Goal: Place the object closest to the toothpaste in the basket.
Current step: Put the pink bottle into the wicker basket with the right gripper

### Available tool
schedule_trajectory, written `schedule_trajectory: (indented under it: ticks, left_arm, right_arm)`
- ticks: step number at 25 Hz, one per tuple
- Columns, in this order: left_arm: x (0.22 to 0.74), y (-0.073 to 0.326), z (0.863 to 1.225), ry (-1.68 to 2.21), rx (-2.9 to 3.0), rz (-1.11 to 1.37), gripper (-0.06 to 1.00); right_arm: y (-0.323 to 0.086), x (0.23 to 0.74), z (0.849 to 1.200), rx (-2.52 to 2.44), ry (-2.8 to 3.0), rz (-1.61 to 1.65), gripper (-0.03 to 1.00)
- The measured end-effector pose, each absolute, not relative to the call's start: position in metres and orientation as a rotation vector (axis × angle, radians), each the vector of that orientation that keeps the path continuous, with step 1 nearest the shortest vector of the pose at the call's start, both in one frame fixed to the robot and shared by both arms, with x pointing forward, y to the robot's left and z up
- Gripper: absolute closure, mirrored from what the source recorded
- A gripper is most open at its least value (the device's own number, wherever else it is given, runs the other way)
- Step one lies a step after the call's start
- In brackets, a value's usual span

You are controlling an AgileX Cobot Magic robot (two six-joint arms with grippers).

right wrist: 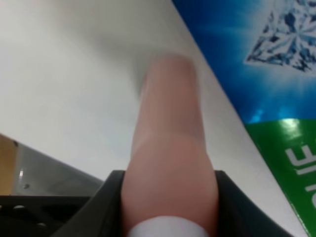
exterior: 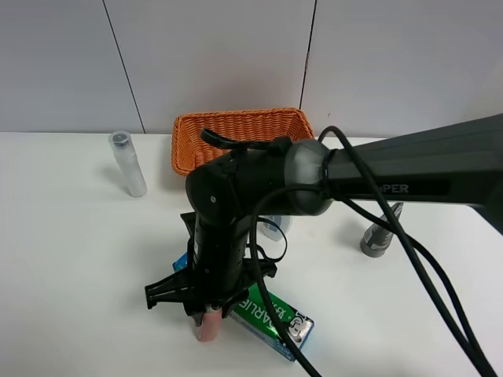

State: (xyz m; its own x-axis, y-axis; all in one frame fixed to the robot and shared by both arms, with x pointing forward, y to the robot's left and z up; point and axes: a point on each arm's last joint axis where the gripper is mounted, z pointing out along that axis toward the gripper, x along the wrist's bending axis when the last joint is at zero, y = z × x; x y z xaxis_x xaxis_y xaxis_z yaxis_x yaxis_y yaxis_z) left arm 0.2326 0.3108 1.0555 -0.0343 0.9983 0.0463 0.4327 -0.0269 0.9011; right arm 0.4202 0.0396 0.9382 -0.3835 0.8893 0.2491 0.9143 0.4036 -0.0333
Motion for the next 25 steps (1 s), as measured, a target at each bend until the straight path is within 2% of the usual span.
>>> schedule_trajectory:
  ticks: [3,6,9,12,15,19,25]
  left_arm:
    - [0.233,0.311,1.056,1.549,1.541,1.025,-0.05]
    - [0.233,0.311,1.056,1.549,1.541,1.025,-0.05]
    - [0.233,0.311,1.056,1.549,1.541,1.025,-0.05]
    - [0.233,0.311,1.056,1.549,1.541,1.025,-0.05]
    - [0.233,0.311,1.056,1.549,1.541,1.025,-0.05]
    - [0.233,0.311,1.056,1.549,1.541,1.025,-0.05]
    - [0.233,0.311,1.056,1.549,1.541,1.025,-0.05]
  right_arm:
    - [0.055,0.43,0.981,-1.532,-2.449,-0.368,0.61]
    - [0.067,0.451,1.043,-1.473,-2.468,-0.685,0.61]
    - [0.06,0.485,1.089,-1.503,-2.474,-0.958,0.61]
    - [0.038,0.525,1.115,-1.577,-2.503,-1.152,0.61]
    - [0.007,0.56,1.12,-1.652,-2.547,-1.206,0.61]
    - [-0.032,0.599,1.109,-1.751,-2.587,-1.163,0.61]
    - [-0.062,0.635,1.061,-1.808,-2.649,-0.889,0.61]
